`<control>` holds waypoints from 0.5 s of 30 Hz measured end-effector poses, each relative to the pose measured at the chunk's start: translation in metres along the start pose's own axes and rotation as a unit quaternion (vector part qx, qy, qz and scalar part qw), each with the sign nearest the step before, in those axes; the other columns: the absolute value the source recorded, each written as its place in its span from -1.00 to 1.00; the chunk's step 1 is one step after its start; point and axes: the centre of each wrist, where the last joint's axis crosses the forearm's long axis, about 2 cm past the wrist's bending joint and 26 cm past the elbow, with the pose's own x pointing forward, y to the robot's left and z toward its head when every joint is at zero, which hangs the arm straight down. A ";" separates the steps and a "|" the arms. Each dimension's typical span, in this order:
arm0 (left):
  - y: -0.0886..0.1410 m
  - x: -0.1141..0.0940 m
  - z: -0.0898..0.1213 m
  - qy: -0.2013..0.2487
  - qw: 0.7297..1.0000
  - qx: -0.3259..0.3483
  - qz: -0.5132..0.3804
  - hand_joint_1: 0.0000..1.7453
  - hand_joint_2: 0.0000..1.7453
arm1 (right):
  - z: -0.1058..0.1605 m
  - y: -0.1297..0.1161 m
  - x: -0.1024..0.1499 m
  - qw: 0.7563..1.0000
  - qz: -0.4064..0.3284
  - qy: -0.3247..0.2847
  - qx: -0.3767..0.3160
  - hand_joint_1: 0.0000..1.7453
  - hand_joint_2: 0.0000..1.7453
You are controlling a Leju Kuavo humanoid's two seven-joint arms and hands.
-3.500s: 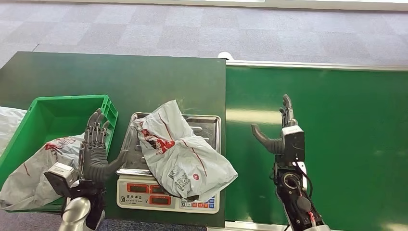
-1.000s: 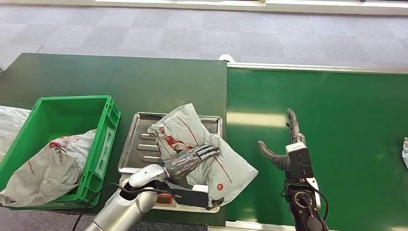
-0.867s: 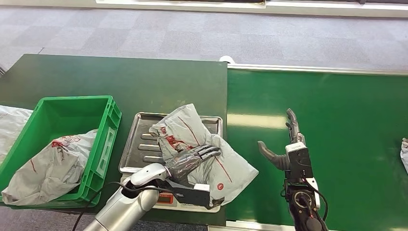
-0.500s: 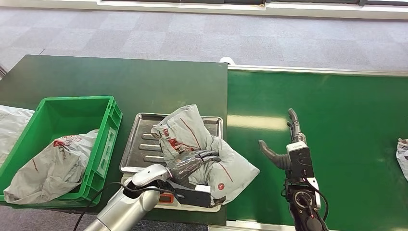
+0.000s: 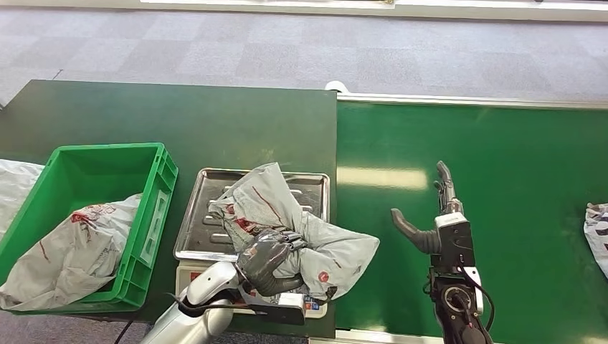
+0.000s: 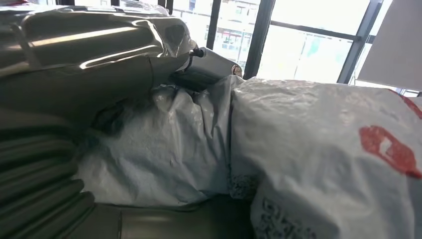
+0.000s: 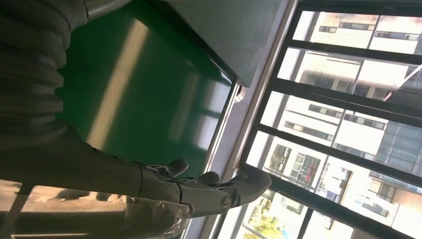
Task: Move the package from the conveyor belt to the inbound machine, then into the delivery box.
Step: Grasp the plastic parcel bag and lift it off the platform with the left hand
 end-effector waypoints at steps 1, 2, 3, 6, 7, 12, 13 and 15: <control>0.000 0.000 0.001 -0.001 1.000 0.004 -0.001 1.00 -1.00 | 0.000 -0.001 0.000 1.000 0.000 0.000 -0.001 -1.00 1.00; 0.000 0.000 0.001 -0.002 1.000 0.008 -0.003 1.00 -1.00 | 0.000 -0.001 0.000 1.000 0.000 0.000 0.000 -1.00 1.00; 0.000 0.001 0.001 -0.003 1.000 0.013 -0.005 1.00 -1.00 | 0.001 -0.001 0.000 1.000 -0.001 0.000 0.000 -1.00 1.00; 0.001 0.002 0.003 -0.015 0.999 0.046 -0.022 1.00 -1.00 | 0.003 -0.002 0.000 1.000 -0.004 0.001 -0.001 -1.00 1.00; 0.001 0.003 0.003 -0.021 0.997 0.061 -0.030 1.00 -1.00 | 0.004 -0.003 -0.001 1.000 -0.005 0.002 -0.002 -1.00 1.00; 0.005 0.006 0.003 -0.050 0.991 0.113 -0.058 1.00 -1.00 | 0.008 -0.006 -0.002 1.000 -0.008 0.005 0.000 -1.00 1.00; 0.006 0.007 0.002 -0.055 0.989 0.120 -0.061 1.00 -1.00 | 0.008 -0.006 -0.002 1.000 -0.008 0.005 0.000 -1.00 1.00; 0.009 0.009 0.000 -0.061 0.987 0.132 -0.066 1.00 -1.00 | 0.008 -0.007 -0.003 1.000 -0.008 0.005 -0.001 -1.00 1.00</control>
